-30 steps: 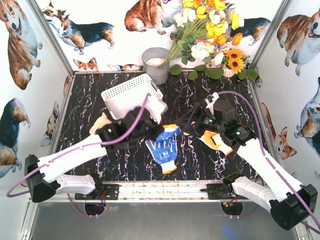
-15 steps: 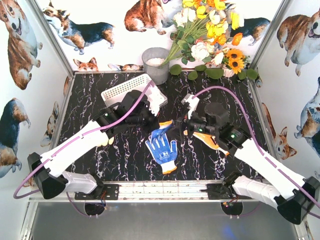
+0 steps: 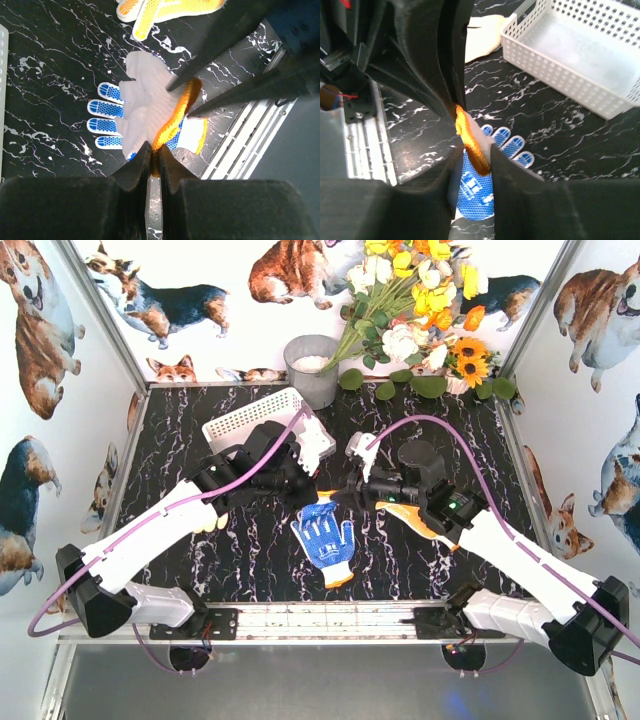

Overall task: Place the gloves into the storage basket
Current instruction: Turn over the glove, then pair the glove with the glove.

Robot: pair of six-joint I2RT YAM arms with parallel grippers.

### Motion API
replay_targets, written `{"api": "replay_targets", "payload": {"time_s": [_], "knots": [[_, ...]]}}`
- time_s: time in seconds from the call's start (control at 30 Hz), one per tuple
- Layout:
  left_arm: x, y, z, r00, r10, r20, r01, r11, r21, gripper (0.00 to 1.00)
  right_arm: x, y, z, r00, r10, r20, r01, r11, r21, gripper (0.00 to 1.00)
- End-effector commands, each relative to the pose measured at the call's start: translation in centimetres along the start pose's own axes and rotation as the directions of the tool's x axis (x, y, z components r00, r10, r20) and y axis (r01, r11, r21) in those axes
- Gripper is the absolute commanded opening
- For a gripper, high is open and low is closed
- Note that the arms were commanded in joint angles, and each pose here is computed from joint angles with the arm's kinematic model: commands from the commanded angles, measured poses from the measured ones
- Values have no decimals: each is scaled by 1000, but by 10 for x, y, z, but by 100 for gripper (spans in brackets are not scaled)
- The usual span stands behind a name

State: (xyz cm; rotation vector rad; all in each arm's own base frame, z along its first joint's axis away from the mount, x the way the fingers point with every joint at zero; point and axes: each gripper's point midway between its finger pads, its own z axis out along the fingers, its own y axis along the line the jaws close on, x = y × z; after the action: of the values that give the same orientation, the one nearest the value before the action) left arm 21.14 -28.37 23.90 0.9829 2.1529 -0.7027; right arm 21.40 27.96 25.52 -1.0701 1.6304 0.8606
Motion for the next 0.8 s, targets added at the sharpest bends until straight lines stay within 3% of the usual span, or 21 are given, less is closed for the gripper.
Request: {"api": "replay_targets", "payload": {"time_s": [0.0, 0.03, 0.37, 0.63, 0.77], "knots": [[-14, 5, -5, 999, -8, 51, 9, 1000, -25, 0, -33, -4, 5, 991, -20, 134, 17, 1000, 22, 11], [-13, 10, -3, 999, -16, 46, 18, 999, -50, 0, -35, -7, 7, 989, -3, 148, -3, 999, 37, 0], [-35, 72, 6, 989, -97, 112, 125, 954, -272, 0, -52, -62, 40, 958, 4, 286, -69, 974, 216, 0], [-48, 105, 5, 990, -79, 116, 114, 936, -334, 0, -73, -82, 72, 945, 11, 326, -63, 987, 150, 0], [-24, 99, 23, 990, -117, 80, 135, 951, -279, 0, -44, -78, 77, 946, 65, 318, -105, 988, 110, 0]]}}
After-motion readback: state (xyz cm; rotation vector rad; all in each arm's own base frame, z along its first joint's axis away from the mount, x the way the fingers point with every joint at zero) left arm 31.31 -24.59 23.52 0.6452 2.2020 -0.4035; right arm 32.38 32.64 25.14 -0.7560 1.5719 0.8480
